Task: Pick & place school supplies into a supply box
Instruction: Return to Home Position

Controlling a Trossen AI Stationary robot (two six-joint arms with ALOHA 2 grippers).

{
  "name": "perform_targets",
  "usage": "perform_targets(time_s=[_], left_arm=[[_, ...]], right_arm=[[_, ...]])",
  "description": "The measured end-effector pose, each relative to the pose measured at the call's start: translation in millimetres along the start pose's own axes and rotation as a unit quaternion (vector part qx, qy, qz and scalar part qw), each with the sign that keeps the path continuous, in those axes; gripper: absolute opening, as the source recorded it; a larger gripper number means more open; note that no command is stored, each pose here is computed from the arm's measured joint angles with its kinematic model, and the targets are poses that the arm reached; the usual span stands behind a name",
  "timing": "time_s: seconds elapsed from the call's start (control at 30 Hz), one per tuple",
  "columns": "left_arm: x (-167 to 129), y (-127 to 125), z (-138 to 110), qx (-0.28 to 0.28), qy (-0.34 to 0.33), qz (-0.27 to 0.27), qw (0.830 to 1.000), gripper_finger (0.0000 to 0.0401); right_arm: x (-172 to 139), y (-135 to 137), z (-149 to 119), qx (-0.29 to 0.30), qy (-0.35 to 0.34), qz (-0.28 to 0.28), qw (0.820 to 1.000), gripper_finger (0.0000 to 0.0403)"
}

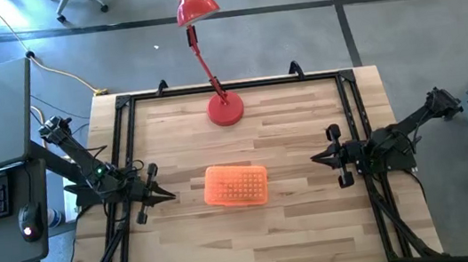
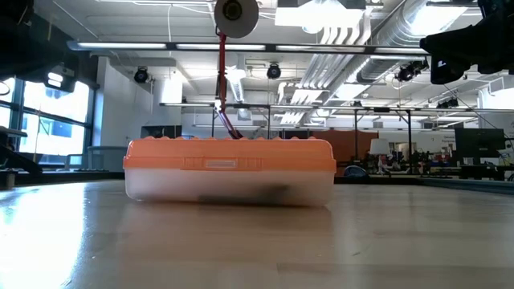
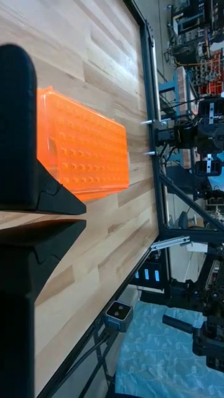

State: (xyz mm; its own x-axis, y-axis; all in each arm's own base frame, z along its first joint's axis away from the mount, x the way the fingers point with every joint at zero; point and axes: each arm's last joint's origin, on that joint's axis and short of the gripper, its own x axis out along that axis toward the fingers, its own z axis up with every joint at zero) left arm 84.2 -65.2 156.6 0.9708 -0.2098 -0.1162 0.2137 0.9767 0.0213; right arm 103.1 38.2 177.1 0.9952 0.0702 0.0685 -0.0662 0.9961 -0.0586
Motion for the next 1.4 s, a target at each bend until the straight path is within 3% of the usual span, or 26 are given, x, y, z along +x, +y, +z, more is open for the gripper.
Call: perform_targets(time_s=[1.4], left_arm=[[1.0,-0.9,-1.6,0.006,0.009,-0.003,1.0,0.0056]], right_arm=[[0.0,0.0,-0.1,0.0,0.0,0.0,1.0,0.0]])
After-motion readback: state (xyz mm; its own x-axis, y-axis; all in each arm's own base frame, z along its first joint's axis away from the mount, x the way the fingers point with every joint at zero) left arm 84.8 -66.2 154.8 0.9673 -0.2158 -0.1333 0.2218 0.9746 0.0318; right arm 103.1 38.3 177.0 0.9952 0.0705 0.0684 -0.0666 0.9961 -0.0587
